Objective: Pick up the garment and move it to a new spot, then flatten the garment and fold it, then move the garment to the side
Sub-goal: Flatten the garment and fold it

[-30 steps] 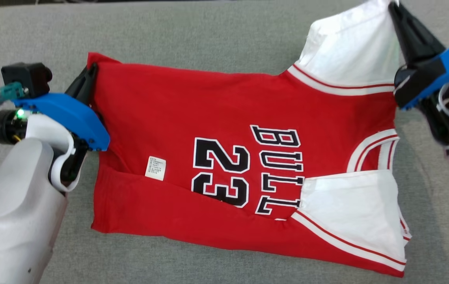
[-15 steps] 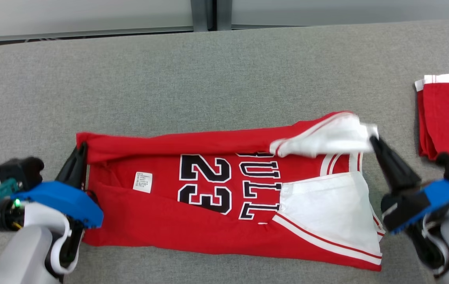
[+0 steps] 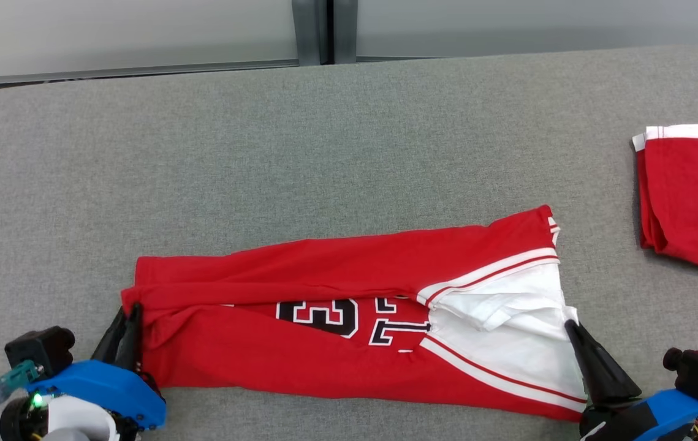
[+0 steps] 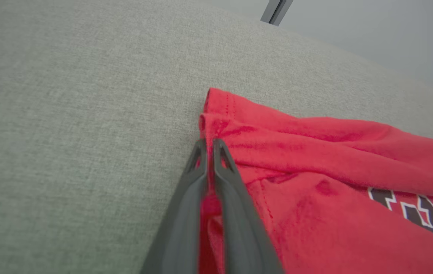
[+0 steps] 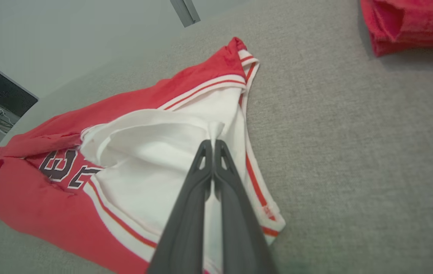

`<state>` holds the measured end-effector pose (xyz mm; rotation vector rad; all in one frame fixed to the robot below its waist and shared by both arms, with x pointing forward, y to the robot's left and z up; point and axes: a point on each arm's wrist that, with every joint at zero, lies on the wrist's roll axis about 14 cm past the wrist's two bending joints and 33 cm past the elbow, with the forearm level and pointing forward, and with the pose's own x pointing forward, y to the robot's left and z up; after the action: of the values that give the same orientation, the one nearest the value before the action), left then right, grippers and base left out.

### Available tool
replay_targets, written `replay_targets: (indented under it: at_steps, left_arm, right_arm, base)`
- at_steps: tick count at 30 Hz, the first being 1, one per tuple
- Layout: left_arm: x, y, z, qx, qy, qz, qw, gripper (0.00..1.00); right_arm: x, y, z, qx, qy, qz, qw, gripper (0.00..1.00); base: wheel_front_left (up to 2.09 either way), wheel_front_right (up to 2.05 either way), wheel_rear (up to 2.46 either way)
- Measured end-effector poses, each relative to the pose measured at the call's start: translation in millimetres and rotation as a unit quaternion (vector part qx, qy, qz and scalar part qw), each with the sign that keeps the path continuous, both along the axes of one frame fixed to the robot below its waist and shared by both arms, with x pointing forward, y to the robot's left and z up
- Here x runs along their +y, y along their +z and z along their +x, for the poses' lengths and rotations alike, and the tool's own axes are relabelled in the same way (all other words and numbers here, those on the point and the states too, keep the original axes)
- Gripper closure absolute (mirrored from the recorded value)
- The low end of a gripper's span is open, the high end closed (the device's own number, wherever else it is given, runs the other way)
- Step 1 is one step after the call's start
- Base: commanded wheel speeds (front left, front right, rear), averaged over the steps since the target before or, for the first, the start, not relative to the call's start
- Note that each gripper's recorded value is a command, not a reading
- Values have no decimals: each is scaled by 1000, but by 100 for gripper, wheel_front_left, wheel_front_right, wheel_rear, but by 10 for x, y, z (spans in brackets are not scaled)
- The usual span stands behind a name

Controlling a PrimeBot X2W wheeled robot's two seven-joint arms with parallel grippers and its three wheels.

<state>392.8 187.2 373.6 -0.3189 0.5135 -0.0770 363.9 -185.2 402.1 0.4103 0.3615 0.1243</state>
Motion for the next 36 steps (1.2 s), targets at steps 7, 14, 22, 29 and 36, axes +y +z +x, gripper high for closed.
replay_targets:
  at_steps: [7, 14, 22, 29, 36]
  left_arm:
    - [93, 239, -123, -65, 35, 34, 997, 0]
    - [-14, 759, -82, -165, 29, 77, 983, 0]
    - [-141, 1209, -67, -244, 10, 113, 963, 0]
    - [-175, 1217, -113, -241, 6, 113, 964, 0]
    - [-186, 1202, -99, -238, 6, 111, 965, 0]
  right_arm:
    - [-32, 352, -11, -69, 13, -67, 995, 0]
    - [-65, 977, 105, -169, -7, -109, 980, 0]
    - [-169, 1299, 109, -200, -33, -144, 969, 0]
    - [-142, 1321, 119, -197, -35, -141, 970, 0]
    - [-159, 1144, 144, -164, -31, -143, 976, 0]
  base:
    - [0, 0, 0]
    - [0, 0, 0]
    - [0, 0, 0]
    - [0, 0, 0]
    - [0, 0, 0]
